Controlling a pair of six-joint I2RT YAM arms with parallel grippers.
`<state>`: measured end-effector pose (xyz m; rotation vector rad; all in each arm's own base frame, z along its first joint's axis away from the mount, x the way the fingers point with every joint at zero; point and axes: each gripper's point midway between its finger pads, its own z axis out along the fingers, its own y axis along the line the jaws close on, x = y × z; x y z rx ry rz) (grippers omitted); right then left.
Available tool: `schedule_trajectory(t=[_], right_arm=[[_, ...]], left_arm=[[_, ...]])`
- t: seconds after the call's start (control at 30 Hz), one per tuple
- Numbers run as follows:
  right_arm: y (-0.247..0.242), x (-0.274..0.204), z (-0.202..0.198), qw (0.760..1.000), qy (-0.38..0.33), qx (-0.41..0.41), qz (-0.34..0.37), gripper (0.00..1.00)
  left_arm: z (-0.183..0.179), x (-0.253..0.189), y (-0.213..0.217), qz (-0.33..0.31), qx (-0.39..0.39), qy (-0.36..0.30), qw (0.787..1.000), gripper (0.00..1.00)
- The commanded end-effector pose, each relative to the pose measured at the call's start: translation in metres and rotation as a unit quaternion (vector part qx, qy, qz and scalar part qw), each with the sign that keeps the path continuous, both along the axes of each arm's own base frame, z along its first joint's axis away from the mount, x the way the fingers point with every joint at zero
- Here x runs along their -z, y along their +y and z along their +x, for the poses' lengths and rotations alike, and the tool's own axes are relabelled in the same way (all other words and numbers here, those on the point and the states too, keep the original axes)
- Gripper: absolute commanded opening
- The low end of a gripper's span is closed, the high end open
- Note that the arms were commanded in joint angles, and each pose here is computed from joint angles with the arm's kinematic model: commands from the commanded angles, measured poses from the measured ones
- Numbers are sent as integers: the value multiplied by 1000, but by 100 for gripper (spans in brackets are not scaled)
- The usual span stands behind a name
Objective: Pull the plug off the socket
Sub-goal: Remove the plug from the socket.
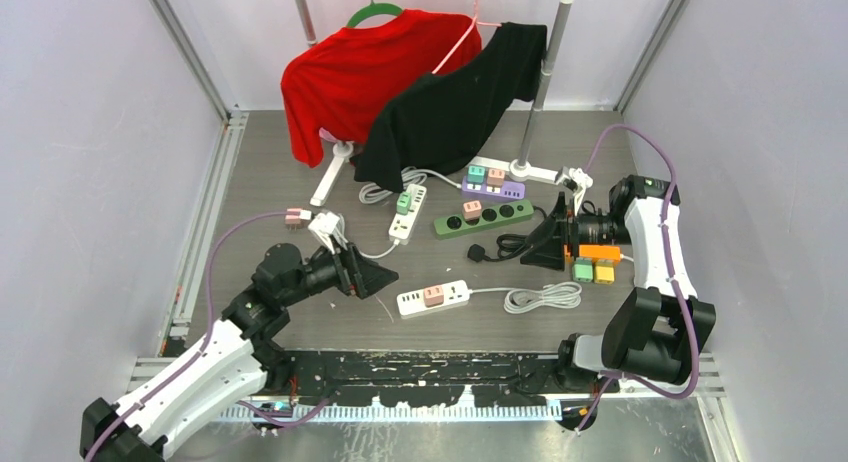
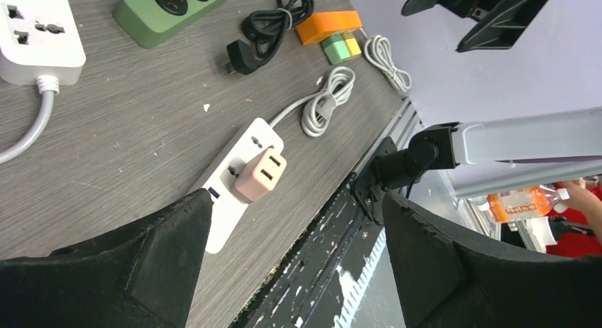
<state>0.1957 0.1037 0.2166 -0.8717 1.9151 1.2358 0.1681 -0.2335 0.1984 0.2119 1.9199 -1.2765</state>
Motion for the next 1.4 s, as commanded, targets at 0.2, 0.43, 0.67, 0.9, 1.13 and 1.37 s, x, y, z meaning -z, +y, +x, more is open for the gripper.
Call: schedule_trajectory(t=[0.2, 0.43, 0.67, 0.9, 1.13, 1.37], right_arm=[[6, -11, -6, 998, -60, -11, 15, 76], [10, -13, -15, 994, -107, -25, 17, 77], [19, -15, -25, 971, -235, -49, 20, 100], [45, -5, -46, 936, -300, -184, -5, 100], [74, 28, -45, 914, -268, -304, -4, 93], [109, 66, -37, 912, -207, -352, -44, 74]], left_arm=[[5, 16, -39, 94, 72, -184, 976, 84], [4, 40, -61, 215, 151, -332, 906, 92], [-3, 56, -61, 208, 169, -365, 891, 94], [-7, 84, -53, 199, 160, -378, 890, 94], [-9, 95, -55, 188, 160, -381, 891, 92], [-7, 105, -56, 193, 162, -372, 893, 89]])
